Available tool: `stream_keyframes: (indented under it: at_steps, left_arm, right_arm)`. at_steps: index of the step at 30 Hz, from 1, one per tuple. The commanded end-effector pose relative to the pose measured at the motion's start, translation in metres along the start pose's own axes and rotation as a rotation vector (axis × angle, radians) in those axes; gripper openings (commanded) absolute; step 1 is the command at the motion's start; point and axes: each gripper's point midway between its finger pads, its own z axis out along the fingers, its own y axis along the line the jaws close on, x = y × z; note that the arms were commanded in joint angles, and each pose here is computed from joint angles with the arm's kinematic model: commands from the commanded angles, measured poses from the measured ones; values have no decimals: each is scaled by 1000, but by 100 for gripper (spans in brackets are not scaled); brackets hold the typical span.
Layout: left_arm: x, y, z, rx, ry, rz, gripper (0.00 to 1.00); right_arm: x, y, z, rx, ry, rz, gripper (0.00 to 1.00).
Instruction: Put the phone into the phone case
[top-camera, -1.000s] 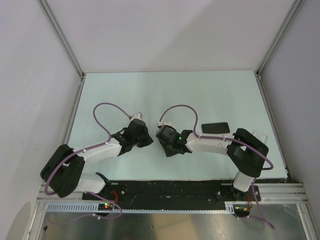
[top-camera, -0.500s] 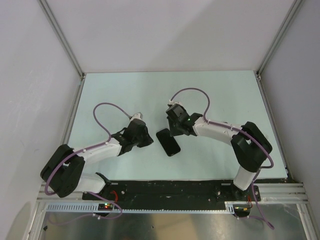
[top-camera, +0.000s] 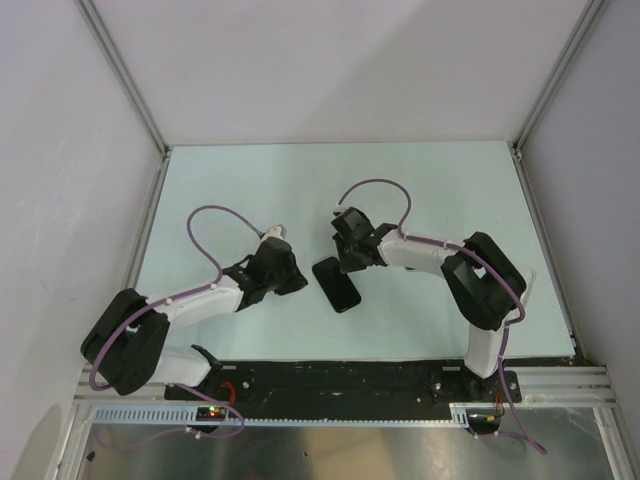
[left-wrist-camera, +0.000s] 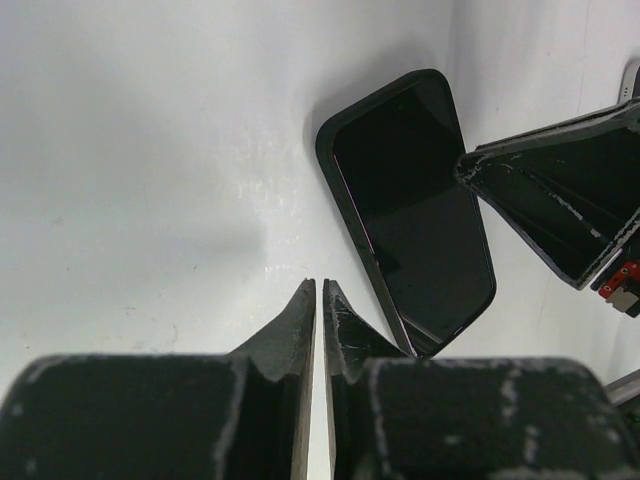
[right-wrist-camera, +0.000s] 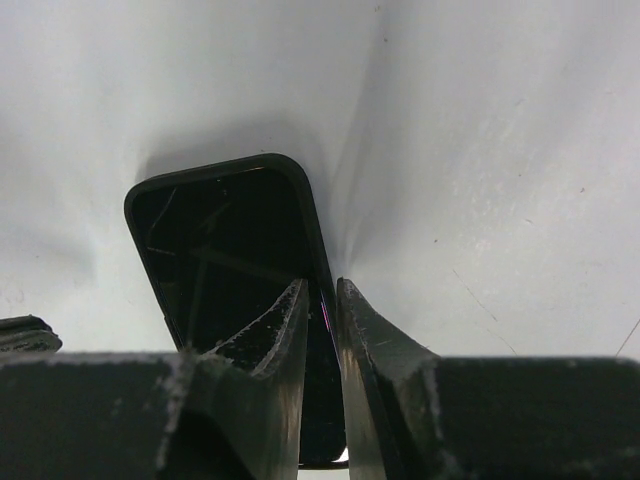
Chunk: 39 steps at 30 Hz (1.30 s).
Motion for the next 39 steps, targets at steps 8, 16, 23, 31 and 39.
stream_keyframes:
  at_steps: [8, 16, 23, 31, 39]
  left_arm:
    - [-21, -8, -3, -31, -114, -129, 39]
    - [-14, -12, -3, -131, -178, -148, 93]
    - [-18, -42, 9, -243, -195, 104, 100]
    - [-4, -52, 32, -392, -156, 276, 100]
    - [16, -44, 49, -481, -137, 290, 100]
  right_arm:
    - [21, 18, -2, -32, 62, 42, 19]
    - [21, 23, -52, -186, -19, 182, 39]
    - [-15, -37, -121, -152, -249, 336, 52]
    - [-23, -72, -172, -170, -365, 397, 54]
    - [-19, -72, -193, -202, -398, 381, 54]
